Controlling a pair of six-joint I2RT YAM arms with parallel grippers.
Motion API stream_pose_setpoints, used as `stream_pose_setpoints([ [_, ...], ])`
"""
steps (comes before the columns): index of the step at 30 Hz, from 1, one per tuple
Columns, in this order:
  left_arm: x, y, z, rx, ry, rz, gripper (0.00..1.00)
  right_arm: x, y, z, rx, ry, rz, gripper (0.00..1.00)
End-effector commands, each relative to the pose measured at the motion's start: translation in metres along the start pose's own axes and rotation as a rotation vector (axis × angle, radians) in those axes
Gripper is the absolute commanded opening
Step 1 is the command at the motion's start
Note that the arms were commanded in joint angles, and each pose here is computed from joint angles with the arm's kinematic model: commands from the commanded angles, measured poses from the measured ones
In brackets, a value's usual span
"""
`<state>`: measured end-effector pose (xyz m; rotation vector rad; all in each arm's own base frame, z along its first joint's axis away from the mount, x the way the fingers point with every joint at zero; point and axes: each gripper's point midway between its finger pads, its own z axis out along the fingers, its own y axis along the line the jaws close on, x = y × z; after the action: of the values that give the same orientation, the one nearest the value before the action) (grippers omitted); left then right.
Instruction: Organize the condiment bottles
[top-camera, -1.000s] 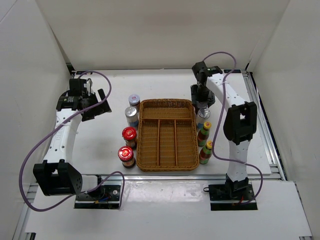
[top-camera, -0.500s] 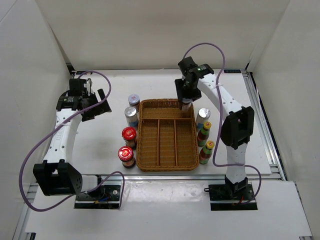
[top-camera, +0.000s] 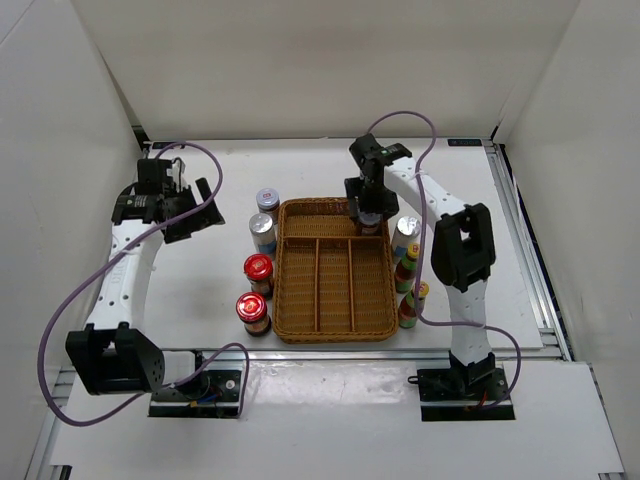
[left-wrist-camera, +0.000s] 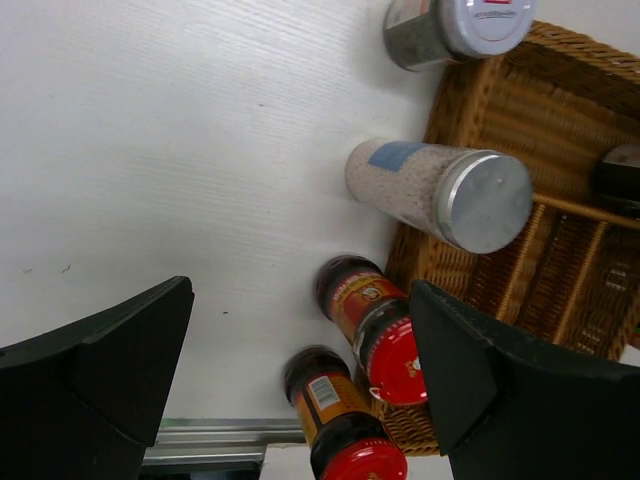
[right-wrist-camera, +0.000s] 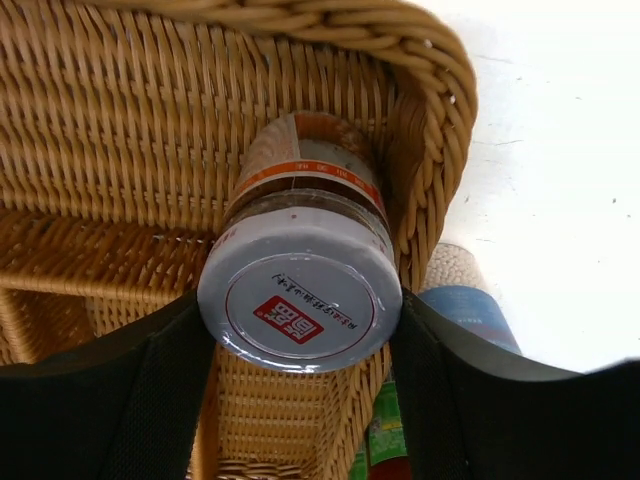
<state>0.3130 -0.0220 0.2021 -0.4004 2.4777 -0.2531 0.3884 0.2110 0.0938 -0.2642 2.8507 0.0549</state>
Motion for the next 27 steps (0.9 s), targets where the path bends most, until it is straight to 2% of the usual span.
stream_pose_setpoints([
  [1, -0.012, -0.025, -0.026, 0.139, -0.094, 0.027, 1.0, -0.017, 0.006, -0.007, -0.027, -0.08, 0.035, 0.88],
  [2, -0.013, -0.028, -0.029, 0.162, -0.113, 0.033, 1.0, -0.018, 0.008, -0.012, -0.02, -0.094, 0.04, 0.98],
  [3, -0.024, -0.035, -0.036, 0.192, -0.172, 0.034, 1.0, -0.02, 0.006, -0.016, -0.011, -0.108, 0.042, 1.0],
  [5, -0.033, -0.042, -0.04, 0.224, -0.202, 0.033, 1.0, -0.031, 0.006, -0.038, -0.019, -0.17, 0.058, 1.0],
  [8, -0.045, -0.065, -0.03, 0.259, -0.185, 0.062, 1.0, -0.039, 0.007, -0.076, -0.006, -0.249, 0.041, 1.0],
  [9, -0.04, -0.076, -0.012, 0.266, -0.13, 0.081, 1.0, -0.045, 0.004, -0.096, -0.003, -0.296, 0.049, 1.0],
  [12, -0.044, -0.102, 0.02, 0.27, -0.068, 0.166, 1.0, -0.042, 0.005, -0.129, -0.013, -0.354, 0.016, 1.0],
  [16, -0.048, -0.118, 0.048, 0.205, -0.029, 0.24, 1.0, -0.033, 0.003, -0.16, -0.033, -0.404, 0.005, 1.0],
  [17, -0.046, -0.119, 0.065, 0.18, -0.001, 0.246, 1.0, -0.027, 0.005, -0.161, -0.036, -0.399, -0.004, 1.0],
  [22, -0.057, -0.11, 0.102, 0.045, -0.009, 0.27, 1.0, -0.009, -0.001, -0.185, -0.064, -0.425, -0.022, 1.0],
  [27, -0.045, -0.107, 0.142, -0.048, 0.037, 0.34, 1.0, 0.009, -0.007, -0.202, -0.073, -0.451, -0.044, 1.0],
])
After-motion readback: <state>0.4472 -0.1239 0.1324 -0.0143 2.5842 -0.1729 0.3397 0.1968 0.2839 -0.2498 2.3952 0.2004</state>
